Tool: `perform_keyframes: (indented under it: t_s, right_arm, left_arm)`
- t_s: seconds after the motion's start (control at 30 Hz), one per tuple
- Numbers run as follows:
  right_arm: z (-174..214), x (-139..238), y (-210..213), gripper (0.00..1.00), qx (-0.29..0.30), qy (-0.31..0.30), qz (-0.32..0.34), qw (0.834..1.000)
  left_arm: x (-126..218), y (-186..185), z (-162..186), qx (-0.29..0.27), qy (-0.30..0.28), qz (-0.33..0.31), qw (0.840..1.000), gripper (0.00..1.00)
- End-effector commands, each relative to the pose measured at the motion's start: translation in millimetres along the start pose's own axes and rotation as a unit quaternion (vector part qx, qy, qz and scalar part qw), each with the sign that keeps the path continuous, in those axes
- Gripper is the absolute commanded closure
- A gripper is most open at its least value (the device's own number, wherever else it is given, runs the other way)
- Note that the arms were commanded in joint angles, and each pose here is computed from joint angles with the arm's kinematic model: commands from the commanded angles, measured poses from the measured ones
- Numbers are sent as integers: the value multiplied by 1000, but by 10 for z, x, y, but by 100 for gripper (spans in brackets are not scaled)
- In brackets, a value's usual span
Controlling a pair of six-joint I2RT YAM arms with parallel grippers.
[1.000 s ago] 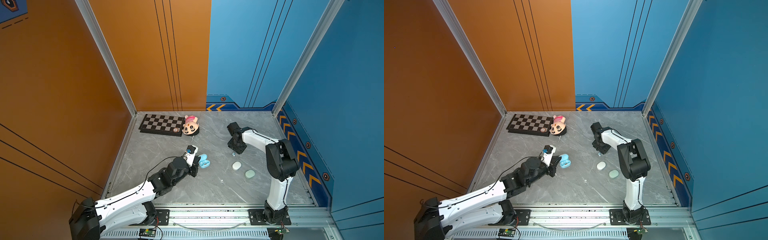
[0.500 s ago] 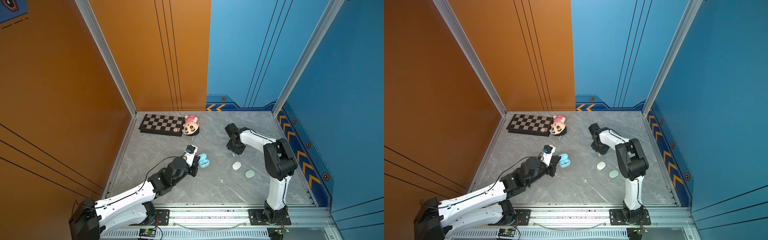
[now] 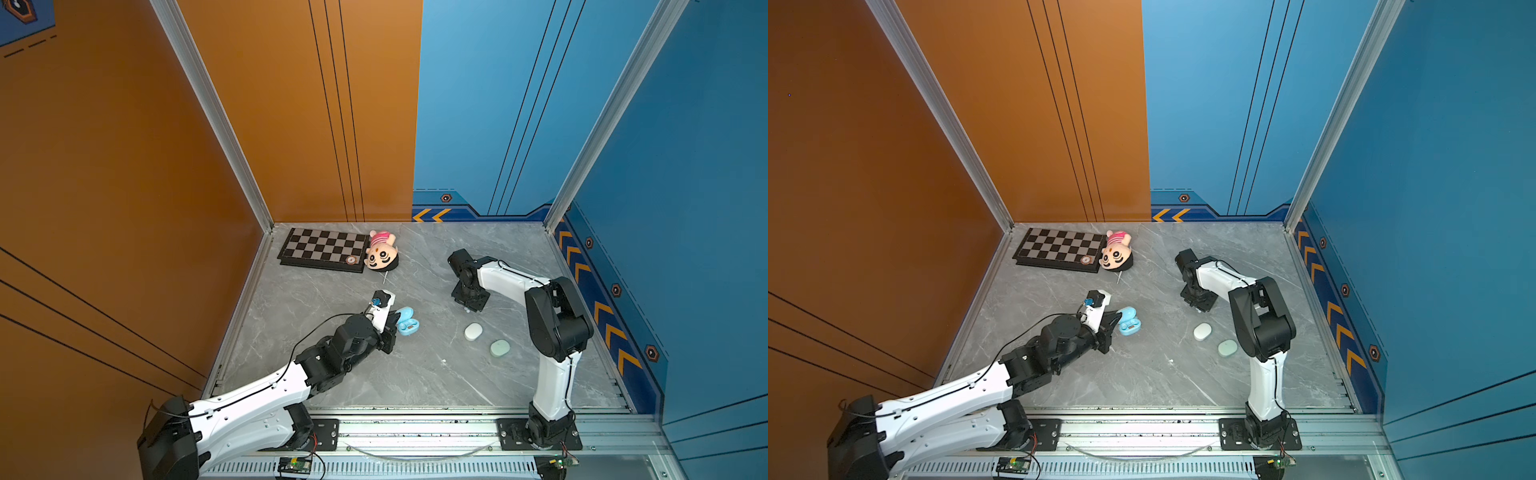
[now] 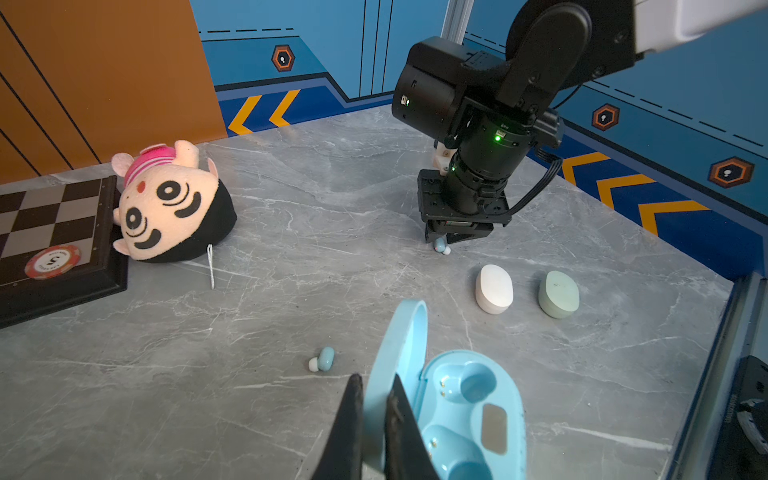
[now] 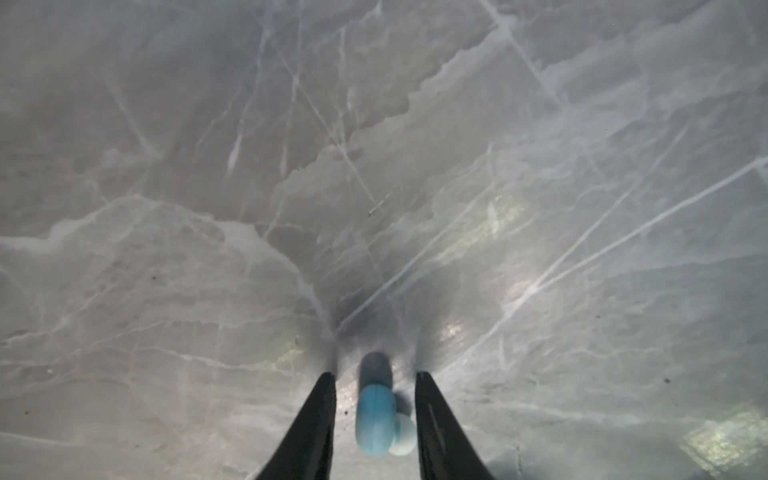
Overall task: Insert the wireless bluetooth earbuds into the charging case
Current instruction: 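Lower the right gripper and close it on the small blue earbud, then lift the earbud and carry it with the right gripper toward the open case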
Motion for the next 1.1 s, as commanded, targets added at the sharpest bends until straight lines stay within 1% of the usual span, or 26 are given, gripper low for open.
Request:
perform_keyframes:
  t_s: [0.0, 0.43, 0.57, 0.7, 0.8, 0.9, 0.97, 1.03, 1.07]
  right_arm:
    - [109, -90, -137, 67, 13, 13, 35, 999]
    - [112, -96, -152, 86, 25, 12, 37, 999]
    - [70, -13, -133, 91, 41, 1, 31, 999]
    - [-23, 209, -58, 91, 79, -29, 9, 996]
    - [-69, 512, 137, 92, 139, -60, -55, 987]
    - [-6, 844, 313, 92, 171, -66, -153, 971]
    - [96, 1094, 452, 92, 193, -66, -230, 952]
    - [199, 1322, 546, 91, 205, -61, -293, 932]
    - [256, 1457, 597, 91, 211, -58, -327, 919]
  left_arm:
    - [44, -26, -81, -1, -15, 1, 1000, 100]
    - [56, -27, -93, -1, -18, 1, 1000, 100]
    - [53, -24, -86, -2, -17, 0, 1000, 100]
    - [57, -19, -105, -1, -20, -2, 1000, 100]
    - [52, 18, -168, 6, -37, -12, 999, 100]
    - [4, 66, -242, 24, -57, -17, 998, 100]
    - [-57, 79, -288, 33, -63, -14, 997, 100]
    - [-126, 76, -337, 35, -66, -10, 997, 100]
    - [-170, 75, -352, 35, -65, -8, 997, 100]
Point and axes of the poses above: each gripper's point midway between its finger pads, its own x axis back along the fingers, its own y axis along the line the jaws close on, z = x × y, the point moved 1 cm from there along x, back along the fingers, and after that the axes turned 8 degrees about x, right-handed, at the moved point
